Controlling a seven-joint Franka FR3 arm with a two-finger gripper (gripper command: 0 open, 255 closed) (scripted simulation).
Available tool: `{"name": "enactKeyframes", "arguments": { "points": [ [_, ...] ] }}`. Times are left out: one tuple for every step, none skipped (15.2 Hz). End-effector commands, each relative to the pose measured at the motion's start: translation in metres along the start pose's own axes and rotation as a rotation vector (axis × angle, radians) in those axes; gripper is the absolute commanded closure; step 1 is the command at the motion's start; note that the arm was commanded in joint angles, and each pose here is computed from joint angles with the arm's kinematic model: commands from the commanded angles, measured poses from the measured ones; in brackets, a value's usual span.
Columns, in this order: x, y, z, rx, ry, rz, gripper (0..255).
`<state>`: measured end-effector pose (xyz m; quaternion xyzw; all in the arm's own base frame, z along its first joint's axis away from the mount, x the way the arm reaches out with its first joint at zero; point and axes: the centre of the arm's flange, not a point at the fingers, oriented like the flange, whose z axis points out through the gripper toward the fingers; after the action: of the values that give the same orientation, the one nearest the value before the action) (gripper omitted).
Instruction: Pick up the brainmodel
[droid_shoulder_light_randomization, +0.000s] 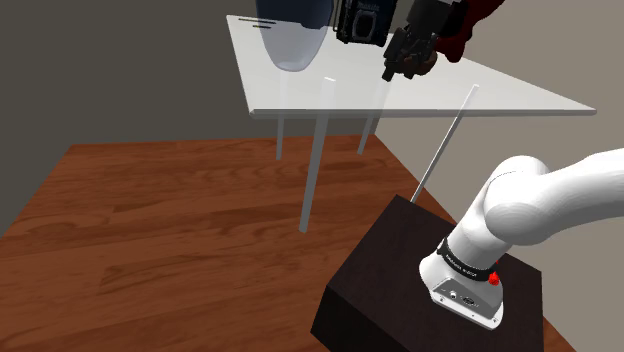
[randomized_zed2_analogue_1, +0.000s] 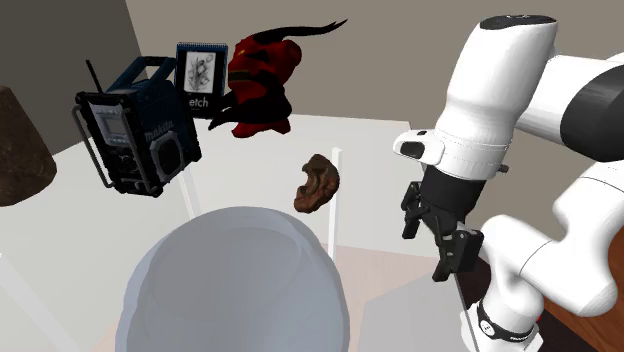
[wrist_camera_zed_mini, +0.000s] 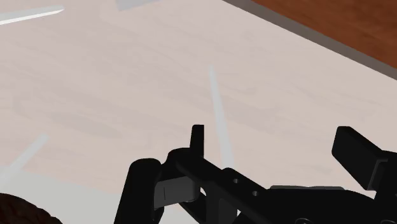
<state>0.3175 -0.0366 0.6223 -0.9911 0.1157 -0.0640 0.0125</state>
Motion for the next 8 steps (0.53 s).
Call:
{"name": "enactKeyframes", "arguments": {
  "points": [
    [0.0,0.0,0.0,0.0,0.0,0.0,0],
    [0.006,0.009,-0.001,-0.011,0.004,0.004,0],
    [0.013,0.019,-0.002,-0.021,0.008,0.009,0],
    [0.019,0.028,-0.003,-0.032,0.012,0.013,0],
    [0.025,0.038,-0.004,-0.043,0.016,0.018,0],
    [0.032,0.048,-0.006,-0.053,0.02,0.022,0],
    [0.038,0.057,-0.007,-0.064,0.024,0.026,0],
    [0.044,0.067,-0.009,-0.075,0.029,0.031,0]
  ]
}}
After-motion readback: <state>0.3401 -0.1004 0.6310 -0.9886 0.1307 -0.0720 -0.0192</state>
